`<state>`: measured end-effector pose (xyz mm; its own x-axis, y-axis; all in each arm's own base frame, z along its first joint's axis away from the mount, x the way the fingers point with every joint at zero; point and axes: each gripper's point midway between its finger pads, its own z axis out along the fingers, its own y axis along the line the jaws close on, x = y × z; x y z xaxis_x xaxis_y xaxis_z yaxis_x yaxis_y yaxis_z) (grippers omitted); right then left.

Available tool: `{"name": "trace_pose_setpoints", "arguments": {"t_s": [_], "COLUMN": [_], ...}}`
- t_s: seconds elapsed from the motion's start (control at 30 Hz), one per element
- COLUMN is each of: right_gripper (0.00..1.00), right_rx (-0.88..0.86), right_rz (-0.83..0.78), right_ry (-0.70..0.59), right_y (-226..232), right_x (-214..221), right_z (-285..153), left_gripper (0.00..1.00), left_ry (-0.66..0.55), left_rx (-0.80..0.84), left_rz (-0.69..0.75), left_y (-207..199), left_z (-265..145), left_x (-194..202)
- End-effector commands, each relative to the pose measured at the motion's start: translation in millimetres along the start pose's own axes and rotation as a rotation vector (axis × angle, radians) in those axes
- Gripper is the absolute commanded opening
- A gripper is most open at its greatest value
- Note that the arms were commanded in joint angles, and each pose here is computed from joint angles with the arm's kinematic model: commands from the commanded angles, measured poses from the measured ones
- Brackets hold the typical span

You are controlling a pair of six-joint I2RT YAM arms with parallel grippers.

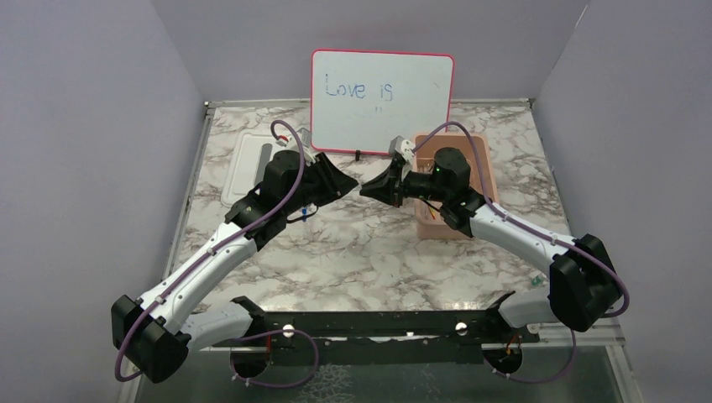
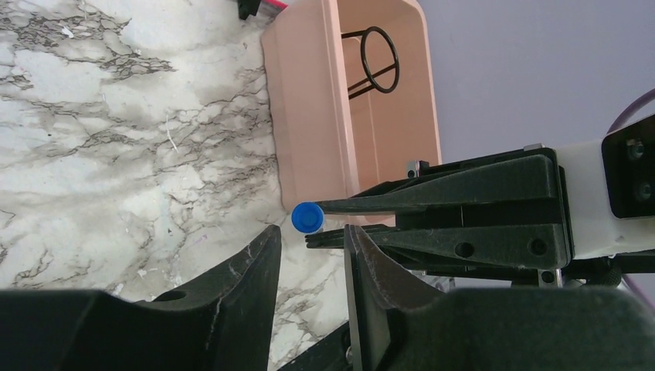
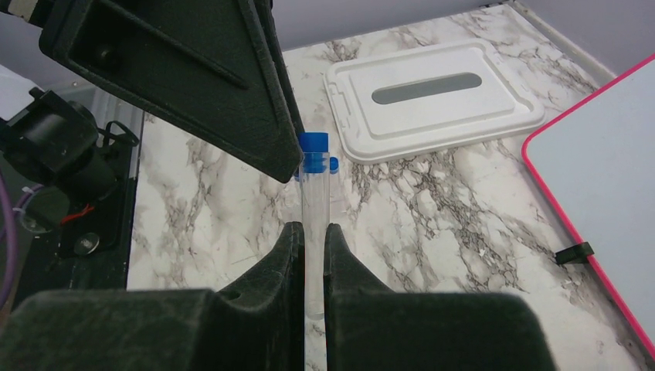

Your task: Organize the chemistry lab equipment

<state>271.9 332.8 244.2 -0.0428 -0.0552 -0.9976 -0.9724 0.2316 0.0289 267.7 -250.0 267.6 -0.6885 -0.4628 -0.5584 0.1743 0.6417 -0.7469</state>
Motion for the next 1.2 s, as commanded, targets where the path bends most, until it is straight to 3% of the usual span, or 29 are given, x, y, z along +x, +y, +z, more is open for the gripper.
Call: {"name": "trace_pose_setpoints", "arguments": {"t_s": [0.0,0.4,0.53,0.63,0.7,0.9,1.03,1.17], "right_gripper": [0.03,0.03,0.03,0.04,0.10,0.52,0.55,0.54], "right_rx": [-0.037,-0.094,-0.096,-0.084,-0.065,-0.014,0.059,0.166], "right_rz": [-0.044,-0.051,-0.050,-0.037,-0.020,0.021,0.119,0.245], "right_ry": [0.002,0.017,0.020,0.025,0.029,-0.001,-0.006,0.004], "right_y": [8,15,15,13,10,2,-11,-36], "right_x": [-5,1,2,4,4,1,7,31], "right_z": [-1,0,1,1,2,4,10,22], "left_gripper": [0.38,0.31,0.25,0.15,0.09,0.08,0.08,0.08], "left_ry": [-0.043,0.000,0.003,0.006,0.004,-0.050,-0.067,-0.008], "left_rx": [0.023,0.030,0.020,0.031,0.031,-0.113,-0.326,-0.462], "left_rz": [0.006,-0.006,-0.001,0.013,0.031,0.152,0.273,0.358], "left_y": [-11,-9,-4,-6,-5,23,65,96], "left_z": [-6,0,1,0,-2,-14,-33,-53], "left_x": [-16,-8,-6,-6,-6,-17,-24,-16]}}
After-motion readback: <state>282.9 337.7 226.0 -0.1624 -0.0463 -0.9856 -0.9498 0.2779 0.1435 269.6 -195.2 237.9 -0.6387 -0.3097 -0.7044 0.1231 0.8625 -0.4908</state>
